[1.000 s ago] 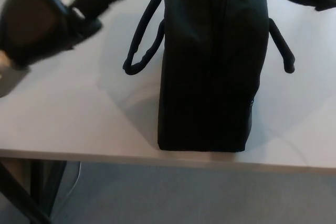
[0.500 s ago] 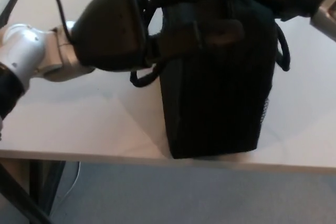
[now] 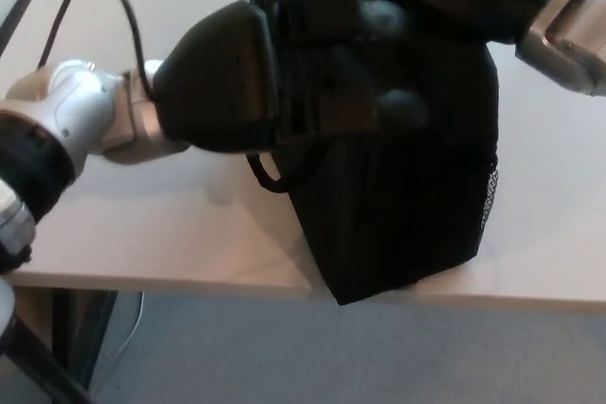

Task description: A lunch bag is kept on the middle of the desk and the robot uses both its hands to grab the opening of the bag from the left and right and moves its hands away from each other to spread the bag open

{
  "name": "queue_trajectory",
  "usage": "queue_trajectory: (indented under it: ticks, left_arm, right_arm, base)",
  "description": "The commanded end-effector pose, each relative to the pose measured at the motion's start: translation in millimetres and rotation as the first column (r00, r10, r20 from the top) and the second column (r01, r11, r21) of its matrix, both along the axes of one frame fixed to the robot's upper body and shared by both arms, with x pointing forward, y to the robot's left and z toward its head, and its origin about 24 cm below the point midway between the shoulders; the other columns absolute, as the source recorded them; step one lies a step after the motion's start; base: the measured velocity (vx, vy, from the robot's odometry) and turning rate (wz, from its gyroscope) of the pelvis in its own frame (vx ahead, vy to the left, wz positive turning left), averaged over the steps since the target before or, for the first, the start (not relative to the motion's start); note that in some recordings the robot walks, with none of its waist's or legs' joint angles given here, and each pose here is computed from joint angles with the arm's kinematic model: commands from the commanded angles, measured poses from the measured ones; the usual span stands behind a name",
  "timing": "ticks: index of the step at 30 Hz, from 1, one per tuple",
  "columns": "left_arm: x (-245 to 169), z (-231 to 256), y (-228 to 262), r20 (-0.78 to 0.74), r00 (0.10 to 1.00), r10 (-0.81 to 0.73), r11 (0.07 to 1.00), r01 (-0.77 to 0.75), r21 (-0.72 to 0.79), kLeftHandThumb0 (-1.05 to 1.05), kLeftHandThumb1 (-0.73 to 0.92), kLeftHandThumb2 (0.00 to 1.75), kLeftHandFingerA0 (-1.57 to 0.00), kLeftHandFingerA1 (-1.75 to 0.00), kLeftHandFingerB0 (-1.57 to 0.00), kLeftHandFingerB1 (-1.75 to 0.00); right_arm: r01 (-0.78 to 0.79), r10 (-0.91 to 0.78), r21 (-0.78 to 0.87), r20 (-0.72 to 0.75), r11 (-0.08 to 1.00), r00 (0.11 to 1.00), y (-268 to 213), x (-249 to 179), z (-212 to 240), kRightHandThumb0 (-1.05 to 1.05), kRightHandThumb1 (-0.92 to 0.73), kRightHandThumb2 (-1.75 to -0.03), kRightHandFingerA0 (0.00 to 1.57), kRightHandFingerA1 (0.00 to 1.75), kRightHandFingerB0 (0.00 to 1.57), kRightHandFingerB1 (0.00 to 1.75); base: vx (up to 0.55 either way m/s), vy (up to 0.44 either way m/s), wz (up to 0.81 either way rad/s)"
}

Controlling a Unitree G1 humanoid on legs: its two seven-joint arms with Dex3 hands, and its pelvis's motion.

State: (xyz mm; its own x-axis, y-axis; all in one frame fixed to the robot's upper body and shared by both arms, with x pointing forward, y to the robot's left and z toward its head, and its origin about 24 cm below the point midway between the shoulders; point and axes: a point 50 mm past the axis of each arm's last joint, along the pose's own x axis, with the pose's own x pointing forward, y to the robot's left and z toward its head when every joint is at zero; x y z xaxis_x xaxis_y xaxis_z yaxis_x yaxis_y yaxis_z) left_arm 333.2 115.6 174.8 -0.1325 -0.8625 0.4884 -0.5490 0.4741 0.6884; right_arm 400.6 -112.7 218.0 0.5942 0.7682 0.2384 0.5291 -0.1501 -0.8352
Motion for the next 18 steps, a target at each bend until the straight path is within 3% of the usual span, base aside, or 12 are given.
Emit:
queue_trajectory:
  ticks: [1,4,5,6,7,8,9,10,15,16,17,18]
  left_arm:
    - [-0.2,-27.0,28.3,-0.119,0.985,0.123,0.991,-0.128,-0.033,-0.21,0.47,0.53,-1.09,-0.76,-1.03,-0.64]
    - [-3.3,-50.0,52.7,-0.271,0.936,0.224,0.967,-0.249,-0.059,-0.06,0.44,0.65,-1.11,-0.77,-1.01,-0.71]
    - [-3.9,-52.8,56.1,-0.292,0.925,0.242,0.962,-0.268,-0.054,-0.06,0.37,0.8,-1.09,-0.84,-1.01,-0.73]
    - [-6.1,-60.2,65.0,-0.328,0.902,0.28,0.949,-0.311,-0.046,-0.1,0.25,0.99,-1.06,-1.04,-1.0,-0.87]
    - [-7.7,-65.5,71.0,-0.349,0.885,0.308,0.938,-0.344,-0.044,-0.11,0.21,1.04,-1.06,-1.14,-1.0,-0.98]
    - [-8.2,-67.5,73.1,-0.356,0.878,0.319,0.933,-0.357,-0.044,-0.11,0.21,1.04,-1.06,-1.14,-1.0,-0.98]
    - [-11.8,-77.0,82.7,-0.386,0.848,0.363,0.91,-0.412,-0.049,-0.05,0.01,1.16,-1.16,-1.35,-1.12,-1.15]
    - [-14.4,-83.2,88.2,-0.413,0.824,0.388,0.891,-0.45,-0.059,-0.15,0.23,1.09,-1.0,-1.42,-0.95,-1.25]
    - [-26.8,-109.5,107.0,-0.586,0.673,0.451,0.787,-0.61,-0.095,-0.19,0.32,1.21,-1.0,-1.49,-0.96,-1.29]
    - [-31.6,-118.9,108.4,-0.631,0.633,0.448,0.753,-0.648,-0.116,-0.19,0.29,1.24,-1.0,-1.52,-0.96,-1.27]
    - [-33.5,-122.8,109.0,-0.651,0.615,0.446,0.737,-0.665,-0.123,-0.19,0.29,1.24,-1.0,-1.52,-0.96,-1.27]
    - [-35.4,-125.9,108.8,-0.674,0.598,0.434,0.725,-0.676,-0.133,-0.23,0.3,1.25,-0.98,-1.54,-0.95,-1.27]
  right_arm:
    - [-0.051,0.052,0.017,-0.039,0.999,0.998,-4.2,-5.9,-17.7,-0.4,-0.59,-0.58,0.51,0.37,0.47,0.35]
    - [-0.076,0.077,0.036,-0.026,0.996,0.997,-5.2,-8.0,-17.3,-0.39,-0.57,-0.58,0.61,0.39,0.57,0.39]
    - [-0.083,0.085,0.046,-0.024,0.995,0.996,-5.4,-8.7,-17.3,-0.39,-0.56,-0.57,0.64,0.4,0.61,0.4]
    - [-0.093,0.094,0.06,-0.014,0.994,0.995,-5.4,-9.6,-18.0,-0.4,-0.47,-0.84,0.64,0.6,0.52,0.54]
    - [-0.101,0.102,0.071,-0.008,0.992,0.995,-5.4,-10.2,-18.2,-0.41,-0.52,-0.58,0.73,0.44,0.66,0.43]
    - [-0.104,0.105,0.076,-0.006,0.992,0.994,-5.4,-10.4,-18.1,-0.41,-0.52,-0.58,0.73,0.44,0.66,0.43]
    - [-0.116,0.116,0.097,0.008,0.988,0.993,-5.4,-11.2,-17.8,-0.38,-0.53,-0.57,0.8,0.45,0.71,0.44]
    - [-0.113,0.112,0.101,0.012,0.988,0.994,-6.0,-11.0,-16.9,-0.38,-0.55,-0.57,0.78,0.44,0.7,0.43]
    - [-0.107,0.106,0.156,0.019,0.982,0.994,-7.9,-10.3,-7.8,-0.36,-0.57,-0.58,0.82,0.46,0.72,0.44]
    - [-0.121,0.117,0.17,0.036,0.978,0.992,-9.7,-11.3,-5.3,-0.4,-0.62,-0.59,0.78,1.0,0.77,0.71]
    - [-0.128,0.122,0.175,0.043,0.976,0.992,-10.5,-11.8,-4.3,-0.4,-0.62,-0.59,0.78,1.0,0.77,0.71]
    - [-0.144,0.136,0.191,0.055,0.971,0.989,-11.3,-12.9,-3.3,-0.39,-0.64,-0.6,0.81,1.27,0.8,0.92]
  base:
    - [0.0,0.0,0.0]
    - [0.0,0.0,0.0]
    - [0.0,0.0,0.0]
    - [0.0,0.0,0.0]
    - [0.0,0.0,0.0]
    - [0.0,0.0,0.0]
    - [0.0,0.0,0.0]
    - [0.0,0.0,0.0]
    - [0.0,0.0,0.0]
    - [0.0,0.0,0.0]
    - [0.0,0.0,0.0]
    - [0.0,0.0,0.0]
